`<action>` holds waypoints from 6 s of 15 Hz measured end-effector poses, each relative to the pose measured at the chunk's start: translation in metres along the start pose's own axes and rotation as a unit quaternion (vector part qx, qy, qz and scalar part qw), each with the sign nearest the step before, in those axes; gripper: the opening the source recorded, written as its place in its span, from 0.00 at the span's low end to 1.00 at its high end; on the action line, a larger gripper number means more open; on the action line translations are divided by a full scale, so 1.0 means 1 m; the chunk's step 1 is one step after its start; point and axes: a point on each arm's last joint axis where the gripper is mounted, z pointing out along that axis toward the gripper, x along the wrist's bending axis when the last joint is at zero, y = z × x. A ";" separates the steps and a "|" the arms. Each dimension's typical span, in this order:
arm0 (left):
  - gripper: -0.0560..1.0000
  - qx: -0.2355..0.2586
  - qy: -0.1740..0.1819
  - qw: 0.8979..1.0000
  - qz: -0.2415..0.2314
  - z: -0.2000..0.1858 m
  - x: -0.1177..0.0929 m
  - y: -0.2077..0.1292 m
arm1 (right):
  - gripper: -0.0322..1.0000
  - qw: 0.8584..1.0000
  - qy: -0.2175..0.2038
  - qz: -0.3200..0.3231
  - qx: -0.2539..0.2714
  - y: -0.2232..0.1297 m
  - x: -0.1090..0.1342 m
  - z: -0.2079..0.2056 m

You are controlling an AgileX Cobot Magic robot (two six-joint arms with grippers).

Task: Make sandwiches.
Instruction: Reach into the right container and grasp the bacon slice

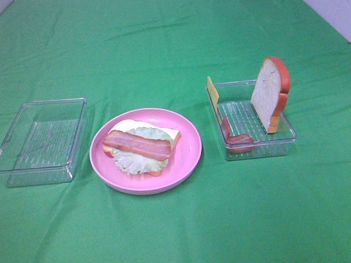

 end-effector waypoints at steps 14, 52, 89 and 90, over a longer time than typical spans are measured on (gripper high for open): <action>0.99 -0.081 0.008 0.997 0.009 0.008 0.001 -0.015 | 0.95 1.000 0.003 0.002 0.000 0.000 0.001 0.000; 0.99 -0.082 0.008 0.997 0.009 0.008 0.001 -0.015 | 0.95 0.931 0.074 0.040 0.354 0.134 -0.002 0.198; 0.99 -0.083 0.009 0.996 0.009 0.008 0.001 -0.015 | 0.64 0.887 0.052 -0.003 0.459 0.120 0.137 0.385; 0.99 -0.083 0.009 0.996 0.009 0.008 0.001 -0.015 | 0.55 0.887 0.052 -0.003 0.459 0.120 0.137 0.385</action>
